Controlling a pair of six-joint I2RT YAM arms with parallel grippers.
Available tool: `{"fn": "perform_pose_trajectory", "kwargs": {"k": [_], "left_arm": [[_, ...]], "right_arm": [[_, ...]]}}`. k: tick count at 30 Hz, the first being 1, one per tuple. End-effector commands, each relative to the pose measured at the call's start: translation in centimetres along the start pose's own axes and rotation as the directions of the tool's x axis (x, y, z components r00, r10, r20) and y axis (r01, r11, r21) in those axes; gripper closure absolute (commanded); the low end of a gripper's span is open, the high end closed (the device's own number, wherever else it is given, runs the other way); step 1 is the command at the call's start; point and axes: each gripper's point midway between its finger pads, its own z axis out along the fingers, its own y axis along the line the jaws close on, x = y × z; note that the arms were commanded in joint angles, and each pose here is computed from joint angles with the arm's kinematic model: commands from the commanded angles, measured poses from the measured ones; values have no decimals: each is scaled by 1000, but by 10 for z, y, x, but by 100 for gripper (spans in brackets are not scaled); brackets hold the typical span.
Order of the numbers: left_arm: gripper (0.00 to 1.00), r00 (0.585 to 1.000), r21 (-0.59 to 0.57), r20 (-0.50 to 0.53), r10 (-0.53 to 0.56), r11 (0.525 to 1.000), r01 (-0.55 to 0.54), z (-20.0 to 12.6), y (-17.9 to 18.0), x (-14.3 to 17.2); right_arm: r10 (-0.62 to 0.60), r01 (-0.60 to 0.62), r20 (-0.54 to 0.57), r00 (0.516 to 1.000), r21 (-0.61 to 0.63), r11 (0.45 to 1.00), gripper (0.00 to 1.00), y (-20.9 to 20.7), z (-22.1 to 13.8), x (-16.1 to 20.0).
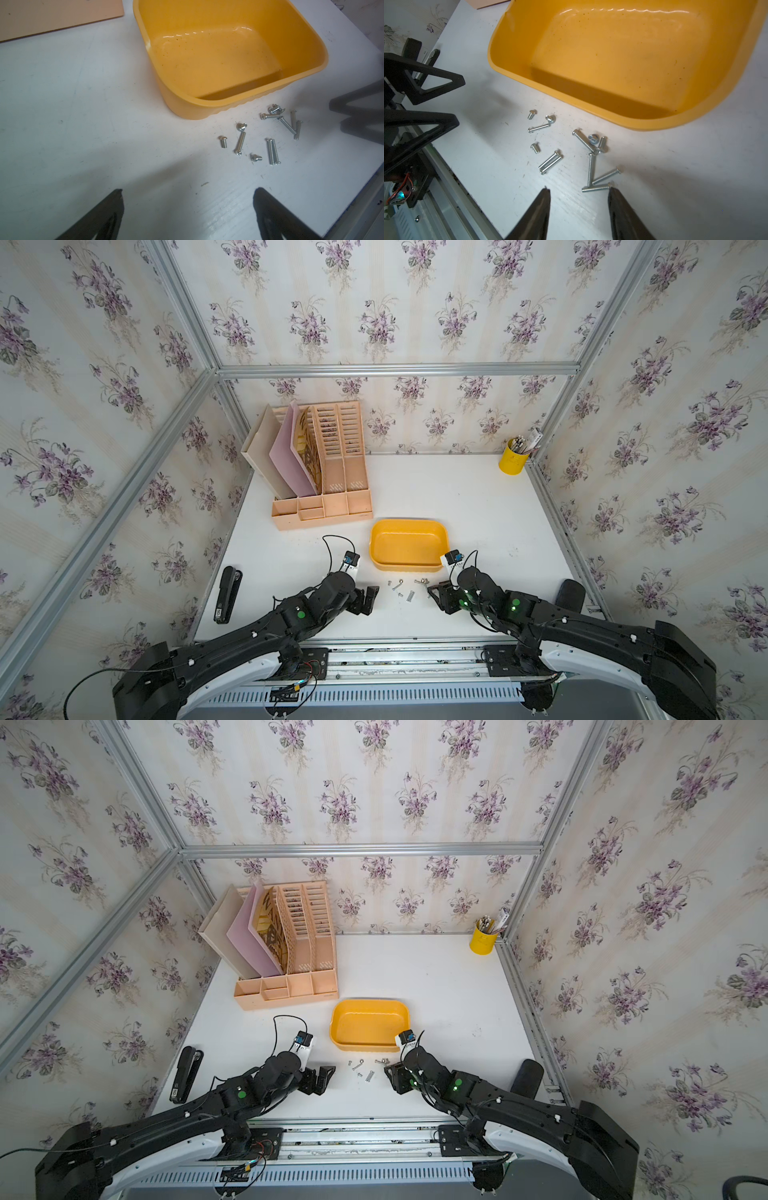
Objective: Put the screws on the desktop into the storage box
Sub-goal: Pick up the screw from the center of the board.
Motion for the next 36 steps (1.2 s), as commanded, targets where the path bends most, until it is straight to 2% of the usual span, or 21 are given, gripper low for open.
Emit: {"fn": "perform_pose_trajectory", "kwargs": {"k": [1,7,12,16,30,36], "left_arm": [[1,999,17,44,-19,1000,18,3,-8,-12],[1,1000,22,25,2,1000,-2,14,-17,-10],[1,999,30,32,11,999,-12,20,-21,-12],[1,1000,37,18,23,999,-23,26,-27,-12],[1,1000,40,12,26,999,-27,34,-31,-8],[1,1000,32,13,26,999,-27,36,-29,-6]], "right_arm": [[-30,31,51,998,-10,999,50,8,6,-17],[-58,58,10,998,11,998,58,10,22,-16],[-77,75,35,996,60,995,62,3,28,-22],[-96,96,-10,995,95,991,68,-1,37,-18],[-98,99,-18,995,139,985,72,-10,50,-10],[-108,106,11,994,147,983,73,-8,50,-17]]}}
